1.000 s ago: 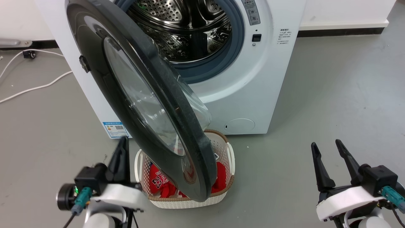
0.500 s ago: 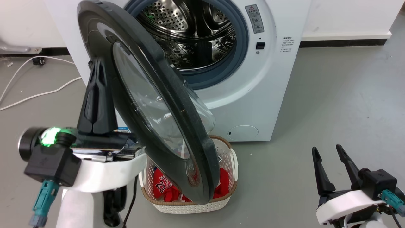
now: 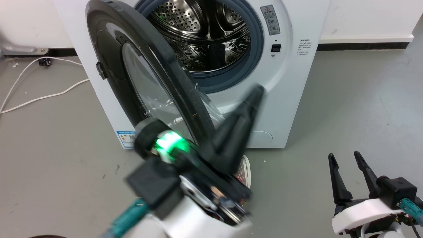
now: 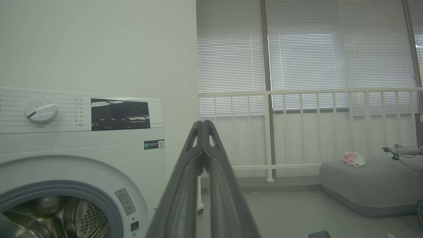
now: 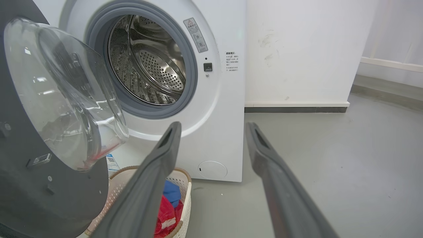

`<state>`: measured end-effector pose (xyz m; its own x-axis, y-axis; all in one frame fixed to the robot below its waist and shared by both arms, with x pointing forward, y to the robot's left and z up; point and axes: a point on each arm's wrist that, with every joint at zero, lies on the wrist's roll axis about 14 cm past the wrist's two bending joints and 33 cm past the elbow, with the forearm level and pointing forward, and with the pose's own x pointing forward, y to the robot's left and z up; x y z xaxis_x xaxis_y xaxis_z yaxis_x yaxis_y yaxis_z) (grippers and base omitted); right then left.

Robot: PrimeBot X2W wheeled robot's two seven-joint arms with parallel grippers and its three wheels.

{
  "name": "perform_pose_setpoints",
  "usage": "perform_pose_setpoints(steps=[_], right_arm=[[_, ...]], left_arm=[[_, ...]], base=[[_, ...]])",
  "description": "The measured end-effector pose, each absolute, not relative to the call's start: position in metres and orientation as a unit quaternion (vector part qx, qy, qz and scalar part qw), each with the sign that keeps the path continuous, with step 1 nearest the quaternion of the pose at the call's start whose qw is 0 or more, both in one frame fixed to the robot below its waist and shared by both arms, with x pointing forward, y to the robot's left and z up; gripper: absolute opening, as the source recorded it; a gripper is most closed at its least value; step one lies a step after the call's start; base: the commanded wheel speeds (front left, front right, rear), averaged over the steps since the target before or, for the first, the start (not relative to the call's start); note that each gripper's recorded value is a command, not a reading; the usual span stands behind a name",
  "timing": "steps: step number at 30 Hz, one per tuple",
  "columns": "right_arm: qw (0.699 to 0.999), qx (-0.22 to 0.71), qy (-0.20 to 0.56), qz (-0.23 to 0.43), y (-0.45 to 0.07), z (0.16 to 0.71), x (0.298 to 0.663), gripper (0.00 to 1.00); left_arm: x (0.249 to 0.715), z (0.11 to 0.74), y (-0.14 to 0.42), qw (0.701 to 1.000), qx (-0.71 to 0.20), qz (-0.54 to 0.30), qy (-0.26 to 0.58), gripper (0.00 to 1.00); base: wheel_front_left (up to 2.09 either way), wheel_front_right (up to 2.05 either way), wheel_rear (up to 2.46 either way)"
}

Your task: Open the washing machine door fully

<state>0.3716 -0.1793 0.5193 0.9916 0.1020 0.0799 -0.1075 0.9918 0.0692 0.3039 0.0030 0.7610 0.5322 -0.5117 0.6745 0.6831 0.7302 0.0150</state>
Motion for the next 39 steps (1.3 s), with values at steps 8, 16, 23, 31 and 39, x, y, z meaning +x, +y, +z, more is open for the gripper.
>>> perform_pose_setpoints(steps=[8, 16, 23, 31, 39], right_arm=[[0.998, 0.038, -0.032, 0.049, -0.181, 0.516, 0.372, 1.00], [0.998, 0.037, -0.024, 0.045, -0.183, 0.511, 0.374, 1.00], [0.998, 0.039, -0.015, 0.040, -0.186, 0.505, 0.376, 1.00], [0.998, 0.042, -0.008, 0.036, -0.189, 0.501, 0.377, 1.00], [0.998, 0.043, -0.009, 0.035, -0.189, 0.501, 0.375, 1.00]], left_arm=[[0.283, 0.666, -0.066, 0.866, -0.168, -0.459, -0.105, 0.00], [0.278, 0.569, -0.081, 0.873, -0.137, -0.465, 0.056, 0.00], [0.311, 0.537, -0.060, 0.906, -0.118, -0.401, 0.060, 0.00], [0.357, 0.528, -0.037, 0.937, -0.128, -0.324, 0.032, 0.00], [0.364, 0.518, -0.025, 0.947, -0.128, -0.292, 0.038, 0.00]], base=[[0.00, 0.00, 0.00], [0.00, 0.00, 0.00], [0.00, 0.00, 0.00], [0.00, 0.00, 0.00], [0.00, 0.00, 0.00]])
